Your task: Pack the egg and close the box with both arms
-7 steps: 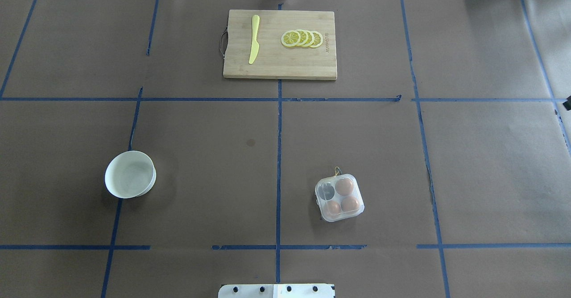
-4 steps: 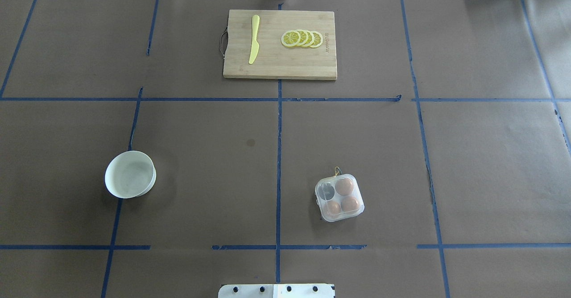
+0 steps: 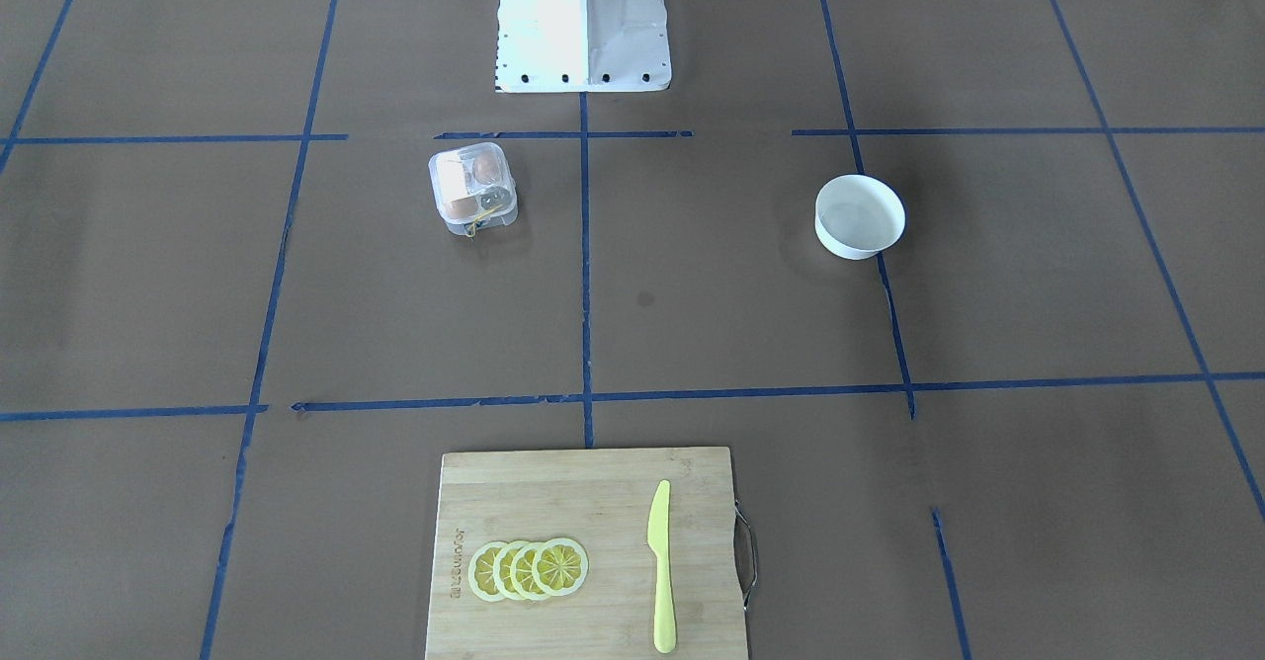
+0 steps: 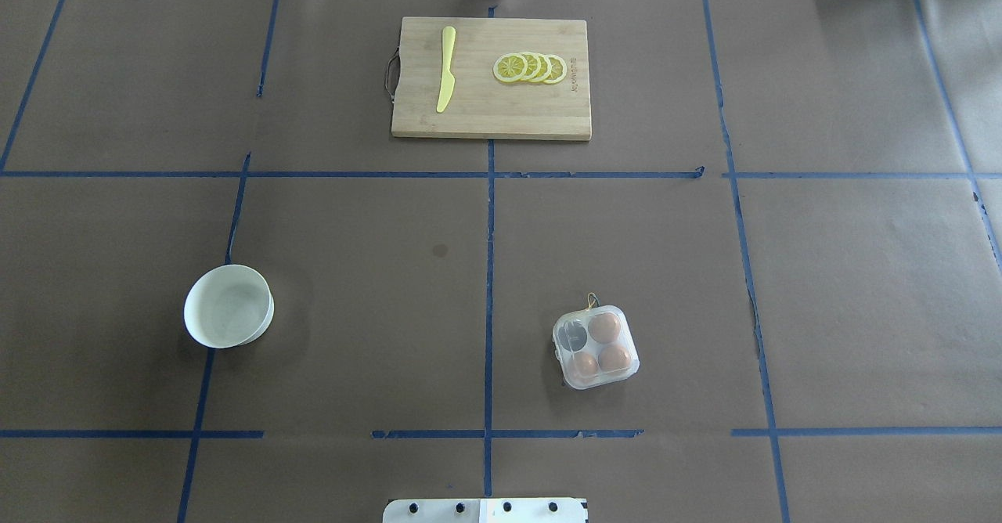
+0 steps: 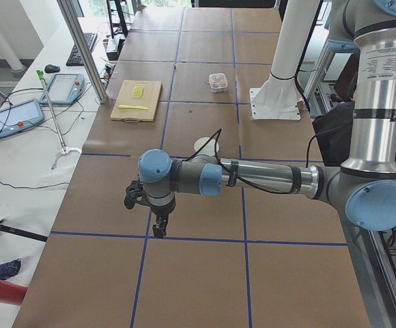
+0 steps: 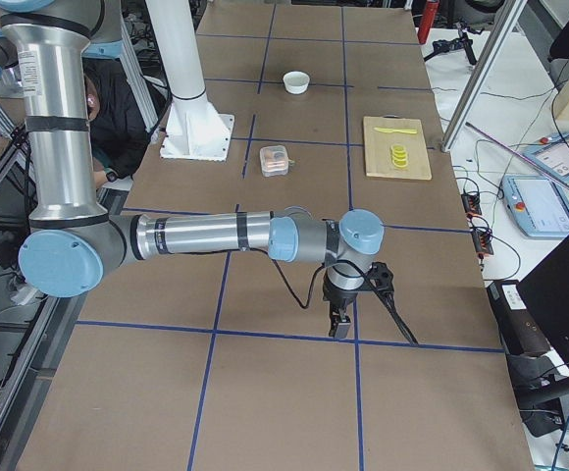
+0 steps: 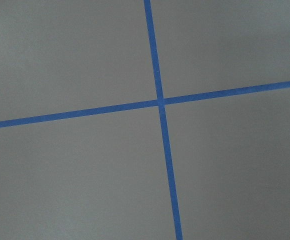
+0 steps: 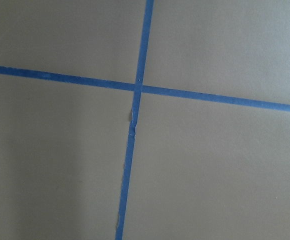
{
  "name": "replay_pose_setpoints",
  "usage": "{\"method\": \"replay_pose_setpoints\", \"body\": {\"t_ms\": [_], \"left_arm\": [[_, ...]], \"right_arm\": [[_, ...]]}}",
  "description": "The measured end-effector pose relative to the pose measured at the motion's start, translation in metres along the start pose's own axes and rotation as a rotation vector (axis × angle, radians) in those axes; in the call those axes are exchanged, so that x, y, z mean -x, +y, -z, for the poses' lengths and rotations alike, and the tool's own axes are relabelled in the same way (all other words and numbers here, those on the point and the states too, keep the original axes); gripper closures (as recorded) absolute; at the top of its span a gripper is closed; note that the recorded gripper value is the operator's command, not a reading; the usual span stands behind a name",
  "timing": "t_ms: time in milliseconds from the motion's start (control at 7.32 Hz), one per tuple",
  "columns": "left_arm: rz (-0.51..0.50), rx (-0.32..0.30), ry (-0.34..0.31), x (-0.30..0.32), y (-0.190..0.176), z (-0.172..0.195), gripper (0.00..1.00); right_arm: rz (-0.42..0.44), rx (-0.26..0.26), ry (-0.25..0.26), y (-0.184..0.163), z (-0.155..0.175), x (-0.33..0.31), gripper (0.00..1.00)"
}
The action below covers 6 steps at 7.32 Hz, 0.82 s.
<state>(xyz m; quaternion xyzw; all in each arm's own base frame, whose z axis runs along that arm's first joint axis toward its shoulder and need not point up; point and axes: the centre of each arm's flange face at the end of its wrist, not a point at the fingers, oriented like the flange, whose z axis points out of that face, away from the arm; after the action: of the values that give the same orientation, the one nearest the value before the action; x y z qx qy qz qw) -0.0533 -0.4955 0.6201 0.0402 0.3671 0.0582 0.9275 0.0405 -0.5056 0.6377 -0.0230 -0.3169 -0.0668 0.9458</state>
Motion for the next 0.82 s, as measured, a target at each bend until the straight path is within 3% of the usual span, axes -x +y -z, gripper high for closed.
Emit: {"method": "replay_pose_setpoints", "body": {"t_ms": [820], "left_arm": [[-0.009, -0.008, 0.004, -0.004, -0.003, 0.003, 0.00]], "right_arm": [[-0.001, -0.013, 0.007, 0.016, -0.016, -0.016, 0.00]]}}
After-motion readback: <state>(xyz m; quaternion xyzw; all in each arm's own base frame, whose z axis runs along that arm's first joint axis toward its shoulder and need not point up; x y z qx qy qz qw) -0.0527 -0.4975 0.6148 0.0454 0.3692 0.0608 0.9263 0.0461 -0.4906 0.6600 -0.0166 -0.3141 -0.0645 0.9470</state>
